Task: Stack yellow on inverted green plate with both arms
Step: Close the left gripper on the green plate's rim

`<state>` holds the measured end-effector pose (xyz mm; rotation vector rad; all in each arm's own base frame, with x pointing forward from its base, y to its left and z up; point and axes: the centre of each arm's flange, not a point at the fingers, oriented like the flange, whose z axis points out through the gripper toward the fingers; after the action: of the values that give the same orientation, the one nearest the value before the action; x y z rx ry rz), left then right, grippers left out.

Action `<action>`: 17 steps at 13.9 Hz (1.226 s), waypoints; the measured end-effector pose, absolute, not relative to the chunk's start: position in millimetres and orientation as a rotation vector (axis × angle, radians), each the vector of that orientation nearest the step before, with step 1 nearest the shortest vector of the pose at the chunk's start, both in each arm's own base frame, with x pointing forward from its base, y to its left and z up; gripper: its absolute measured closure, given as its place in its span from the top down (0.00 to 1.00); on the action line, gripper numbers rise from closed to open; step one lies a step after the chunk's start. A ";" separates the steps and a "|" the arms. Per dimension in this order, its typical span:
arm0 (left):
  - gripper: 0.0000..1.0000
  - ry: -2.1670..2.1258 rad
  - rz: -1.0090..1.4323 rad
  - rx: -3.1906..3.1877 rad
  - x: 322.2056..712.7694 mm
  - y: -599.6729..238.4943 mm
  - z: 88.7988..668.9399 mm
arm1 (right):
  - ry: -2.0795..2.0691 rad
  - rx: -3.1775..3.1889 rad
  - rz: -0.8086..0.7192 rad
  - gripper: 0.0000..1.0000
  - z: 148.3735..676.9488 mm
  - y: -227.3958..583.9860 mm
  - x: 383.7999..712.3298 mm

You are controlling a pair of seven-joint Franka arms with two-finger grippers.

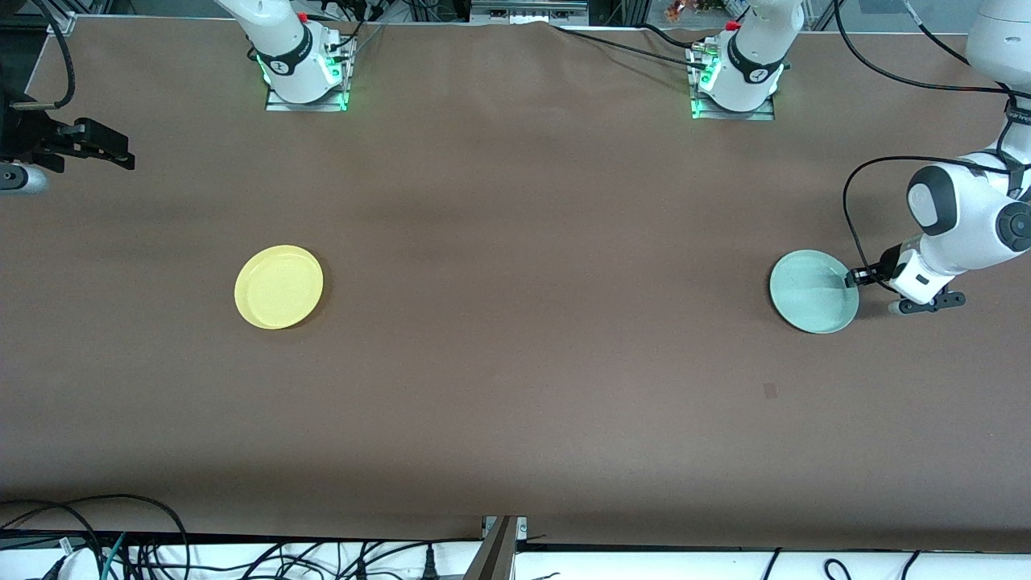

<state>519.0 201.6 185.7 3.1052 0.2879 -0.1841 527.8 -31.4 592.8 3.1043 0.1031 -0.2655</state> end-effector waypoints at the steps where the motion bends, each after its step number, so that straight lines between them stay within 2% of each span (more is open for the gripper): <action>1: 0.37 0.288 -0.184 3.105 519.1 201.7 185.7 | 0.103 3.104 -0.265 1.00 592.8 -31.4 527.8; 4: 0.36 0.287 -0.183 3.106 519.4 201.8 186.0 | 0.103 3.104 -0.265 1.00 592.8 -31.4 527.8; 5: 0.31 0.287 -0.183 3.106 519.4 201.8 186.0 | 0.103 3.104 -0.265 1.00 592.8 -31.4 527.8; 11: 0.19 0.286 -0.180 3.106 520.0 202.1 186.7 | 0.105 3.104 -0.265 1.00 592.8 -30.5 527.9; 13: 0.03 0.279 -0.177 3.108 521.2 201.0 189.5 | 0.106 3.104 -0.265 1.00 592.8 -30.4 527.9; 17: 0.03 0.218 -0.169 3.113 522.5 201.4 191.9 | 0.106 3.104 -0.265 1.00 592.8 -30.2 527.9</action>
<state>522.5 201.4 191.9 3.1125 0.2177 -0.1691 527.9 -30.2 592.8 3.1040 0.1062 -0.2654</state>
